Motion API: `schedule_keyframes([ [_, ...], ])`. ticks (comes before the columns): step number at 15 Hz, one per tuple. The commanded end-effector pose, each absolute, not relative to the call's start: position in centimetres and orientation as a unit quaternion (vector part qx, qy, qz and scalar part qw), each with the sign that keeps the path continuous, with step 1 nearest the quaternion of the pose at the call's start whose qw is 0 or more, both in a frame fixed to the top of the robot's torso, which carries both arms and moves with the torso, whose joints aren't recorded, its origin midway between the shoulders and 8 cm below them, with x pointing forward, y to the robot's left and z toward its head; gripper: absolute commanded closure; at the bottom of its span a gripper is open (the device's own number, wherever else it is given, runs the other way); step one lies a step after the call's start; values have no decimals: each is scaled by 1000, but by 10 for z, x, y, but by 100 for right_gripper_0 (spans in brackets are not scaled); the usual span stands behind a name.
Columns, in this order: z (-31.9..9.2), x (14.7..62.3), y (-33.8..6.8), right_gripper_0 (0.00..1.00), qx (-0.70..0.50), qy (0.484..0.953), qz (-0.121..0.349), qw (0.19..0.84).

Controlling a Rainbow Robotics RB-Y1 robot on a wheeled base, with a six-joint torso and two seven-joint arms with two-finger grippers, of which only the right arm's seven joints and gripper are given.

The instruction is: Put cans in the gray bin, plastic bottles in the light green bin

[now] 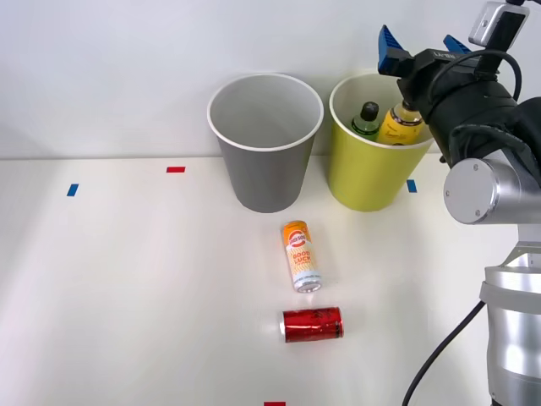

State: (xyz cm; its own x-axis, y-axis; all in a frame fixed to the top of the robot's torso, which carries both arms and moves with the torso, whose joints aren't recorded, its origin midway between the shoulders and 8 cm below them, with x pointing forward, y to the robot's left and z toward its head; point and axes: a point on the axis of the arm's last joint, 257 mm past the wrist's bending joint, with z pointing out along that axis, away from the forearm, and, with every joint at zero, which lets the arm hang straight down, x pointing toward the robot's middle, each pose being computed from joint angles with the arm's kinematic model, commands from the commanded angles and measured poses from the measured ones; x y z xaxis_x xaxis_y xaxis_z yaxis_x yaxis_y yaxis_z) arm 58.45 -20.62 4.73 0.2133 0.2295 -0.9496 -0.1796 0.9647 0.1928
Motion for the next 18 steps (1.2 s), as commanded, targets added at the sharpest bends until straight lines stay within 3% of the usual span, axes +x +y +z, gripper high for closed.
schedule_keyframes([
  [1,50,584,-204,0,23,609,142,780],
  [11,47,578,-212,0,26,595,132,792],
  [18,34,520,-234,0,40,580,120,805],
])
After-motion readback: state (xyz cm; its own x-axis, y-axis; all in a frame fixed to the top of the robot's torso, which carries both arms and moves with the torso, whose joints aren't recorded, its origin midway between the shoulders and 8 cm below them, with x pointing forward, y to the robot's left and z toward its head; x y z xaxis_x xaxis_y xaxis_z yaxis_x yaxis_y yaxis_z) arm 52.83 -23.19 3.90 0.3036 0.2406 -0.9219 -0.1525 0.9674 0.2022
